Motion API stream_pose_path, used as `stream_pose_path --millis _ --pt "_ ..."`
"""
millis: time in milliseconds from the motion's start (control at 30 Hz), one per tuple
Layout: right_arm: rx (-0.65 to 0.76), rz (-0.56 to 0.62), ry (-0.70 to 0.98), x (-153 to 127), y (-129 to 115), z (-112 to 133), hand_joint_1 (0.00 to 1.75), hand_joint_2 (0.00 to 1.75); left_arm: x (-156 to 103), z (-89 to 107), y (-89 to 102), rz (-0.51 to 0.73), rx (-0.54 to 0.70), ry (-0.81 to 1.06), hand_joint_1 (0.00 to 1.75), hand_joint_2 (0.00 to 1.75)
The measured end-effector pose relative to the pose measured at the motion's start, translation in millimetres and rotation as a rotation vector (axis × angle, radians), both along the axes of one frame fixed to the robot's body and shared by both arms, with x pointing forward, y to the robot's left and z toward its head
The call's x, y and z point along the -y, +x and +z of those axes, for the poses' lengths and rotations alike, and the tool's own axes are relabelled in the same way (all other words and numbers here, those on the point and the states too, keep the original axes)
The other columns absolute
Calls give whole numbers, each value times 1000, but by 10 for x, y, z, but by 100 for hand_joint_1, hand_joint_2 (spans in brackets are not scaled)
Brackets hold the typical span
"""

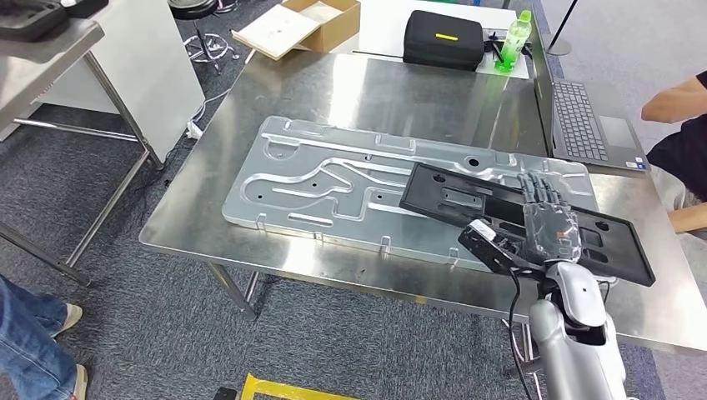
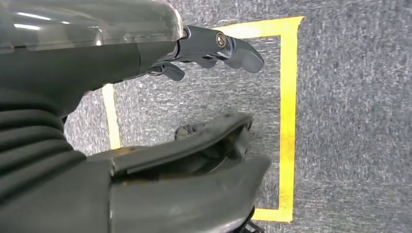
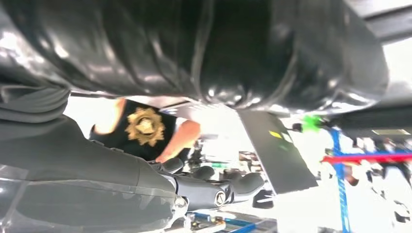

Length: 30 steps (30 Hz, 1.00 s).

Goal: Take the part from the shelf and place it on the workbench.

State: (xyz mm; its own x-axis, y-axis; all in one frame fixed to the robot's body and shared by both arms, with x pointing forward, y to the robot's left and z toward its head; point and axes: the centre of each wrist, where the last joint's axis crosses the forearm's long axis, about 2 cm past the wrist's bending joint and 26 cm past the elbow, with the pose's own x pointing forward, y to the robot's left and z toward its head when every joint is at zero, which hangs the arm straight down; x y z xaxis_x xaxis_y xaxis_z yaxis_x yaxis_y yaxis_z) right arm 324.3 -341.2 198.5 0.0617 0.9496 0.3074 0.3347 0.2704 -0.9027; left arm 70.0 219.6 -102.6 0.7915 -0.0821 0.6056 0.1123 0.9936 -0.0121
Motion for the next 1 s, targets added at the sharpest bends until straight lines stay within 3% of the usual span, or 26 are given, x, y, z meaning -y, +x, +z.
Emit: stream_pose_path --millis 400,833,1000 --pt "253 74 107 -108 -210 512 0 0 -7 -6 -29 26 -5 0 0 0" --pt "495 178 303 -268 -610 620 0 0 -7 -14 -88 38 -2 9 0 0" --pt "508 182 331 -303 -707 563 0 0 -5 -14 -84 42 -1 10 0 0"
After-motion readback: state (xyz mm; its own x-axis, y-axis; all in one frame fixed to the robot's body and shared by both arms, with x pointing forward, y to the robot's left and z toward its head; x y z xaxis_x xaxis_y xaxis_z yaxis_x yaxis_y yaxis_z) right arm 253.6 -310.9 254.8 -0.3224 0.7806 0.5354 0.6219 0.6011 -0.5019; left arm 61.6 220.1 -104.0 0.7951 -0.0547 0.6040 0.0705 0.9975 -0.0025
